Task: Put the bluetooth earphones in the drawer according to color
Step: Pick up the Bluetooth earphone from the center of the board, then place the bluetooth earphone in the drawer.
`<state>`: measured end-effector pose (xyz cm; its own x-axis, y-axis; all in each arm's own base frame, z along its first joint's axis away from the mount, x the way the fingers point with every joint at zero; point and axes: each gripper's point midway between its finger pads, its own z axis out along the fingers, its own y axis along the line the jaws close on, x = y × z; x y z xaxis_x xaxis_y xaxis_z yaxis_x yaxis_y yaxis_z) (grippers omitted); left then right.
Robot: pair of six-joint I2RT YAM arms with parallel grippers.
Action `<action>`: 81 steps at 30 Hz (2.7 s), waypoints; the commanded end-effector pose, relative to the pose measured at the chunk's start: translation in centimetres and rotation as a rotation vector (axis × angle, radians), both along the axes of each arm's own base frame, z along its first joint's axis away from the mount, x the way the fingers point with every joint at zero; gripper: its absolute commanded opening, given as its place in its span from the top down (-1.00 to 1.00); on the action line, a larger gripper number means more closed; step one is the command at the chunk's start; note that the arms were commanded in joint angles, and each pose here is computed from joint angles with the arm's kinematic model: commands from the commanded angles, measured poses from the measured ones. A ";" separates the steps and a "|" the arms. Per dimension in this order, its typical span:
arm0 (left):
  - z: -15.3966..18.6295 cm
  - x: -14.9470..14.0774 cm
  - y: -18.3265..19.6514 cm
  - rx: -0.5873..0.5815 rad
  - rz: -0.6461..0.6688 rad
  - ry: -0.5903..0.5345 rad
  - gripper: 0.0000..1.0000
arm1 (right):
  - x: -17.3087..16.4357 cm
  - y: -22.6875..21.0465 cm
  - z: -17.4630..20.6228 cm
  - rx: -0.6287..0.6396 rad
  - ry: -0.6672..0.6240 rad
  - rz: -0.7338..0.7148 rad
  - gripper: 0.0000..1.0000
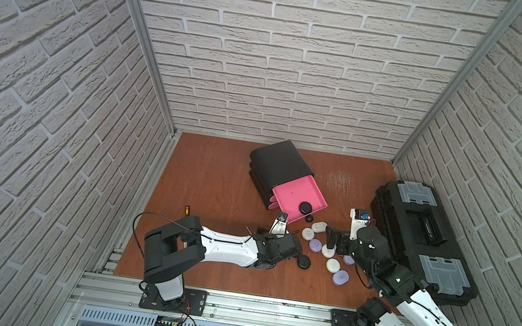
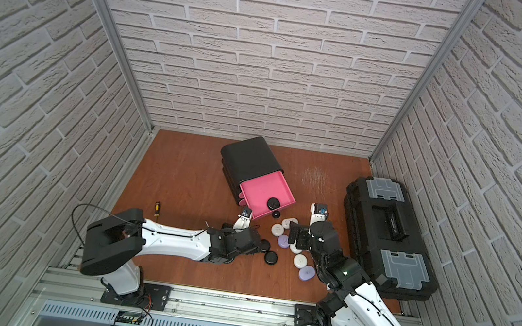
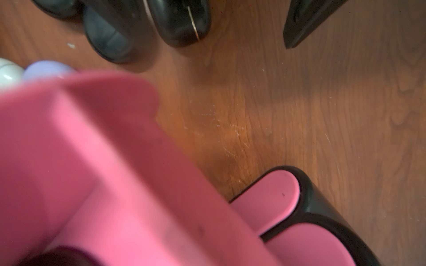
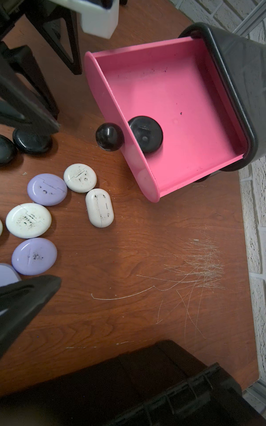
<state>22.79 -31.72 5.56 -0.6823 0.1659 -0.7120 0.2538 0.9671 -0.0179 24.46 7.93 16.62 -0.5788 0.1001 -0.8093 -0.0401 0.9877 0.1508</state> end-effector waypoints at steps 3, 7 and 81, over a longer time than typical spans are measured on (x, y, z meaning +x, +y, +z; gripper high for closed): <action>-1.4 -0.1 -0.4 0.034 0.001 0.019 -0.85 | 0.6 -0.1 0.5 0.021 -0.038 -0.025 -0.98; -2.3 -0.1 -0.6 0.055 0.002 0.035 -0.84 | 0.6 -0.1 0.4 0.019 -0.033 -0.024 -0.98; 10.8 -0.8 8.0 -0.039 0.000 -0.071 0.65 | -0.3 -0.5 -0.1 0.015 0.010 -0.033 -1.00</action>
